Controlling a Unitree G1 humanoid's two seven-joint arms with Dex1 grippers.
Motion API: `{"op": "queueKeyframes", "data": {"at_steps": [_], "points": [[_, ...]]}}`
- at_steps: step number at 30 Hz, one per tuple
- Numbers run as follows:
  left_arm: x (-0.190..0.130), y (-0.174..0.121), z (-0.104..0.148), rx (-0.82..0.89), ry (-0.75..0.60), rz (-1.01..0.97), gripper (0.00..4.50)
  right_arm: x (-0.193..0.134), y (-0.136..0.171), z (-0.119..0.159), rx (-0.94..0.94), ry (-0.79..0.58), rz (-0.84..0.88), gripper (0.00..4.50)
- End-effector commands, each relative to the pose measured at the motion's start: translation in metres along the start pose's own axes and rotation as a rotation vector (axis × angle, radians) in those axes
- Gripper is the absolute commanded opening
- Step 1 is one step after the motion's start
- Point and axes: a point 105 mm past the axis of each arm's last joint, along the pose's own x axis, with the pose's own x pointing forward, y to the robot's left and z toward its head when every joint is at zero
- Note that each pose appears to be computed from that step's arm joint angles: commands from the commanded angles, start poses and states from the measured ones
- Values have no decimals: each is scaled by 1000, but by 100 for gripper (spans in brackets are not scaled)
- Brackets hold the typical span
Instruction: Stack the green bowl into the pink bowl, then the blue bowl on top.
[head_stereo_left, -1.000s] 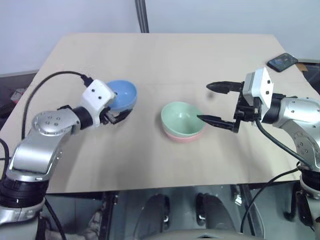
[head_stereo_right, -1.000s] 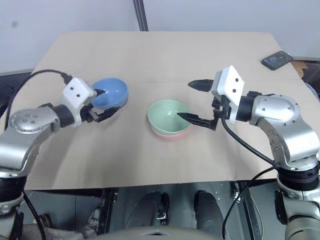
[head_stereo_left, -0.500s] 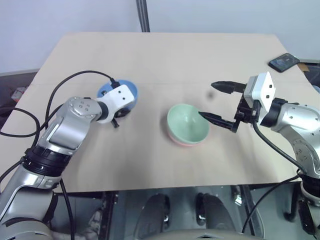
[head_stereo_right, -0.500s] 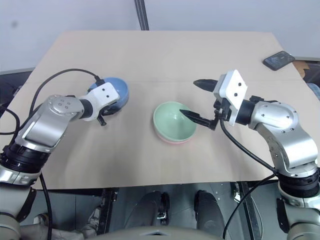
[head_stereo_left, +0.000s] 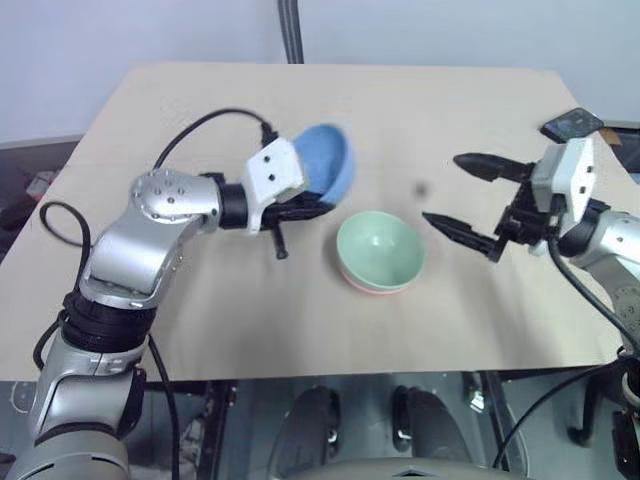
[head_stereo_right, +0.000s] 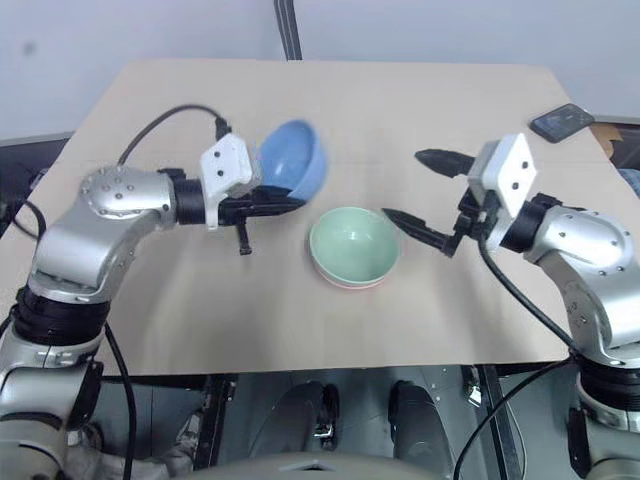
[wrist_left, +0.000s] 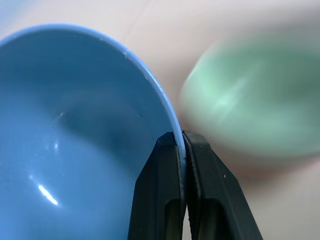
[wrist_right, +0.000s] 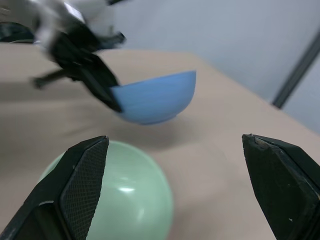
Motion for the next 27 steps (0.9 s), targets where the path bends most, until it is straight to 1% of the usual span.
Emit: {"op": "queueKeyframes", "data": {"at_steps": [1, 5, 7, 8, 9, 10, 12, 13, 14, 15, 16, 17, 19, 21, 23, 25, 27], "points": [[-1, -8, 23, 106, -77, -100, 7, -15, -8, 10, -58, 5, -82, 450], [8, -24, 19, 154, -59, -266, 7, -22, -9, 8, -67, 30, -123, 450], [10, -29, 16, 169, -69, -328, 7, -24, -8, 8, -68, 31, -135, 450], [10, -32, 18, 141, -96, -360, 7, -24, -7, 7, -67, 35, -141, 450], [11, -33, 20, 115, -111, -380, 38, -25, -7, 6, -66, 40, -150, 450], [12, -34, 21, 88, -122, -393, 38, -26, -7, 4, -65, 44, -160, 450], [12, -32, 23, 71, -137, -384, 111, -27, -8, 2, -62, 49, -171, 450], [12, -28, 25, 65, -147, -361, 137, -27, -8, 1, -57, 49, -174, 450], [10, -22, 25, 49, -155, -331, 213, -26, -8, 0, -48, 48, -173, 450], [8, -16, 26, 35, -165, -302, 254, -26, -7, -2, -42, 51, -169, 450], [6, -11, 27, 29, -175, -265, 287, -25, -6, -4, -37, 56, -162, 450], [4, -4, 27, 2, -185, -214, 334, -25, -5, -7, -32, 67, -152, 450], [-3, 6, 24, -71, -204, -130, 334, -25, -2, -14, -15, 87, -133, 450], [-14, 18, 25, -128, -319, 15, 334, -26, 1, -23, 31, 99, -118, 450], [-25, 19, 11, -150, -312, 125, 334, -26, 6, -32, 64, 106, -90, 450], [-35, 12, -10, -214, -268, 195, 334, -26, 11, -43, 95, 138, -54, 450], [-43, 3, -23, -265, -252, 240, 334, -28, 15, -51, 130, 159, -22, 450]]}}
